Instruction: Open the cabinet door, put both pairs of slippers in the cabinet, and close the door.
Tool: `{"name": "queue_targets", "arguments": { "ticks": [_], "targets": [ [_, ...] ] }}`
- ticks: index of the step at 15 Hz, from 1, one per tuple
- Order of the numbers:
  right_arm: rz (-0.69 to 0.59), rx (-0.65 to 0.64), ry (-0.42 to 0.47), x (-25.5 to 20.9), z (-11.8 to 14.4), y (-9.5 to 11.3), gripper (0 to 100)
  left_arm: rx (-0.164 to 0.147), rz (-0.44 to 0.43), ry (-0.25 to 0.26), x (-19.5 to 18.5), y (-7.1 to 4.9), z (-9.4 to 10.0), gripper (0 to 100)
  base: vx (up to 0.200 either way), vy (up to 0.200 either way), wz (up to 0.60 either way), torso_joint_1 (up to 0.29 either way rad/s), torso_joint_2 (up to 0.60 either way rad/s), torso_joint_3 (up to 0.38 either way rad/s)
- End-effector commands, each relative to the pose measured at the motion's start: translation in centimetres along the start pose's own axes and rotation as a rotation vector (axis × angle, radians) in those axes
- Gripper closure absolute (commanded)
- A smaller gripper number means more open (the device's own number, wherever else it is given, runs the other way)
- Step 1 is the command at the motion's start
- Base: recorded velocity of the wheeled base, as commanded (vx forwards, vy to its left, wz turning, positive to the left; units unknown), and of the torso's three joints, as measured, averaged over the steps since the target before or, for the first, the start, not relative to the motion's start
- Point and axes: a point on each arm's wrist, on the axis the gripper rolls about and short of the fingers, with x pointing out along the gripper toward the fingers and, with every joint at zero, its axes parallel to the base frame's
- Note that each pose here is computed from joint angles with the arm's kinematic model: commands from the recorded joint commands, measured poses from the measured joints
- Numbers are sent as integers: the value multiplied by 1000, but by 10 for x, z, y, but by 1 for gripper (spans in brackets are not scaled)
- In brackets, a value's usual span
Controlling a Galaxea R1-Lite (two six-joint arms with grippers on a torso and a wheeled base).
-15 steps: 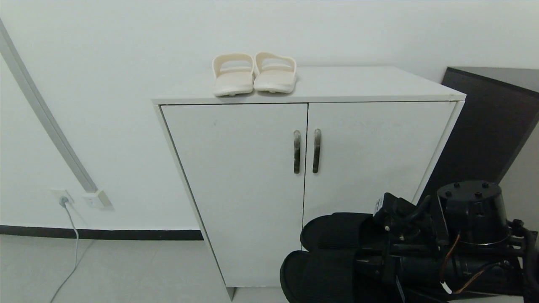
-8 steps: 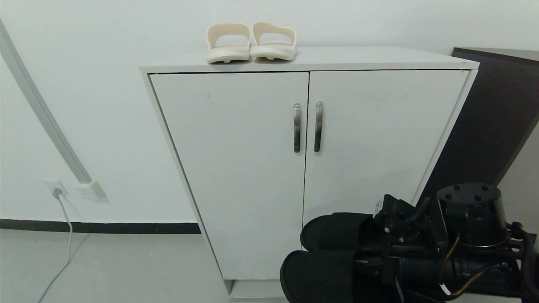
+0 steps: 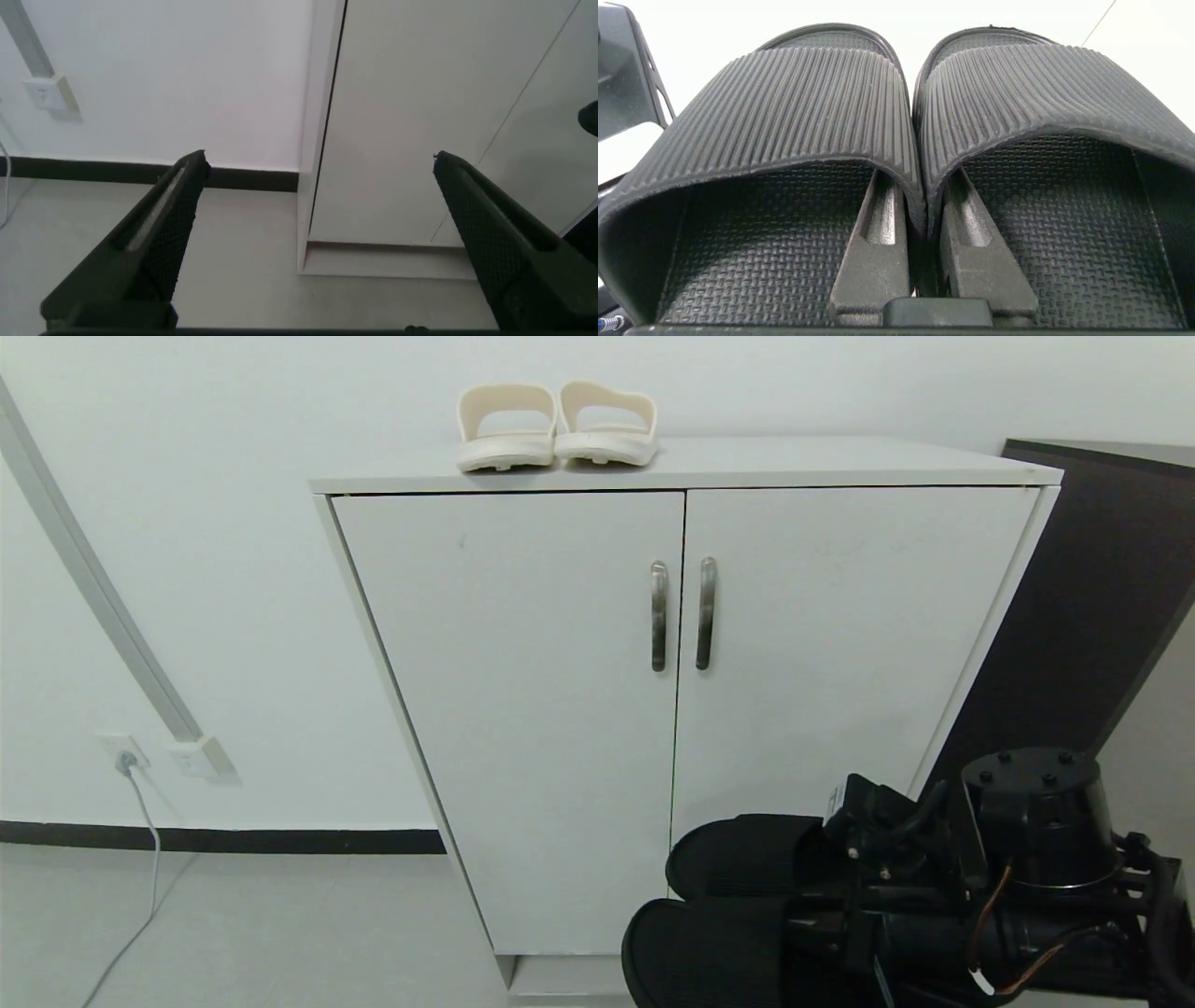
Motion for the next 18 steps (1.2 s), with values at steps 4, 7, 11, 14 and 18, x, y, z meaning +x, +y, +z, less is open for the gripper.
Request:
{"name": "queue_targets", "arguments": {
  "ticks": [4, 7, 11, 14, 18],
  "targets": [
    [-3, 7, 14, 5, -5, -2, 100, -23, -4, 39, 4, 0, 2, 0, 0, 0, 0, 0, 0, 0],
    [-3, 6, 11, 8, -6, -3, 100, -148, -49, 43, 13, -4, 47, 0, 0, 0, 0, 0, 0, 0],
    [-3, 6, 17, 9, -8, -2, 100, -133, -244, 150, 44, -12, 64, 0, 0, 0, 0, 0, 0, 0],
    [-9, 6, 18, 8, -9, -2, 100, -133, -360, 210, 69, -21, 71, 0, 0, 0, 0, 0, 0, 0],
    [-10, 7, 20, 8, -9, -2, 100, -134, -434, 222, 113, -34, 82, 0, 0, 0, 0, 0, 0, 0]
  ]
}}
